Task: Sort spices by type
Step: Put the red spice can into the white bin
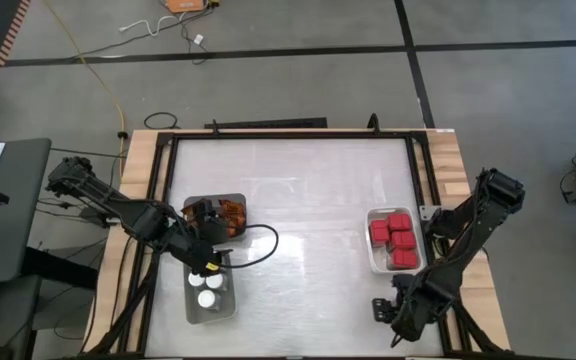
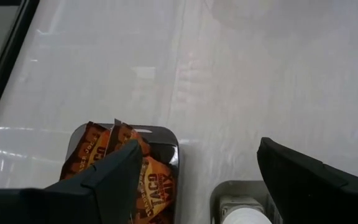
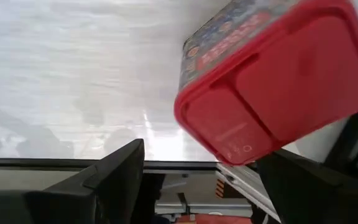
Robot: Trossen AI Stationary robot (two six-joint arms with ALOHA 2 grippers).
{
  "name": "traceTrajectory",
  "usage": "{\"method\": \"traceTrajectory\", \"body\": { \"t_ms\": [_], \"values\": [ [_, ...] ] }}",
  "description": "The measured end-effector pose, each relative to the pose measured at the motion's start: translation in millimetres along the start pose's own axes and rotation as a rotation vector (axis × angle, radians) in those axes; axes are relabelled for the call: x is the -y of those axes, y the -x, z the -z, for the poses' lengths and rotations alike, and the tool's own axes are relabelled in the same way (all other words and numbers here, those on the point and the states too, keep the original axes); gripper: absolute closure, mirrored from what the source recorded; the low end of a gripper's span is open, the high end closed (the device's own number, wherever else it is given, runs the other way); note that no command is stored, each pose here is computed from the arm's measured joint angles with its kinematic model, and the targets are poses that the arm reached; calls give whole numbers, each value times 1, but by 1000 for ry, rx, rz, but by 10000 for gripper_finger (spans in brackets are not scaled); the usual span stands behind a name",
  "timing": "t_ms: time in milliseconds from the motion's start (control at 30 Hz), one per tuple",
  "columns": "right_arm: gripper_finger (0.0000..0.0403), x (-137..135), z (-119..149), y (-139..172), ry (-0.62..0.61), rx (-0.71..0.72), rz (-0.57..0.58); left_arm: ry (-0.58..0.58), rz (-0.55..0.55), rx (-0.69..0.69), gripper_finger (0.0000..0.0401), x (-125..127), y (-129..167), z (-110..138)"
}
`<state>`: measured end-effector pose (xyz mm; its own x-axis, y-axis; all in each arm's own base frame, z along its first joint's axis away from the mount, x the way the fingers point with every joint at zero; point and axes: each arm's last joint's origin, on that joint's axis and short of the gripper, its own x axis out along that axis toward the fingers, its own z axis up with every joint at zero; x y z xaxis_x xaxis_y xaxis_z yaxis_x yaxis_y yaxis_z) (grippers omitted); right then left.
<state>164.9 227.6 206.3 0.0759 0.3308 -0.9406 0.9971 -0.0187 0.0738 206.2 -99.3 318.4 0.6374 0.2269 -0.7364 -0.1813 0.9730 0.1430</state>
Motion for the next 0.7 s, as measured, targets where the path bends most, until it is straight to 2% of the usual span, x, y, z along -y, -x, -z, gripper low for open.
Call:
{"method": "traceTrajectory", "body": {
  "t_ms": [267, 433, 700],
  "values": [
    [74, -22, -2, 4, 155, 16, -200, 0, 0, 0, 95, 0, 0, 0],
    [74, -38, -3, 19, 278, 83, -296, 5, 0, 1, 95, 0, 0, 0],
    [74, -68, -15, 50, 526, 170, -349, 30, 0, 3, 95, 0, 0, 0]
  ]
}}
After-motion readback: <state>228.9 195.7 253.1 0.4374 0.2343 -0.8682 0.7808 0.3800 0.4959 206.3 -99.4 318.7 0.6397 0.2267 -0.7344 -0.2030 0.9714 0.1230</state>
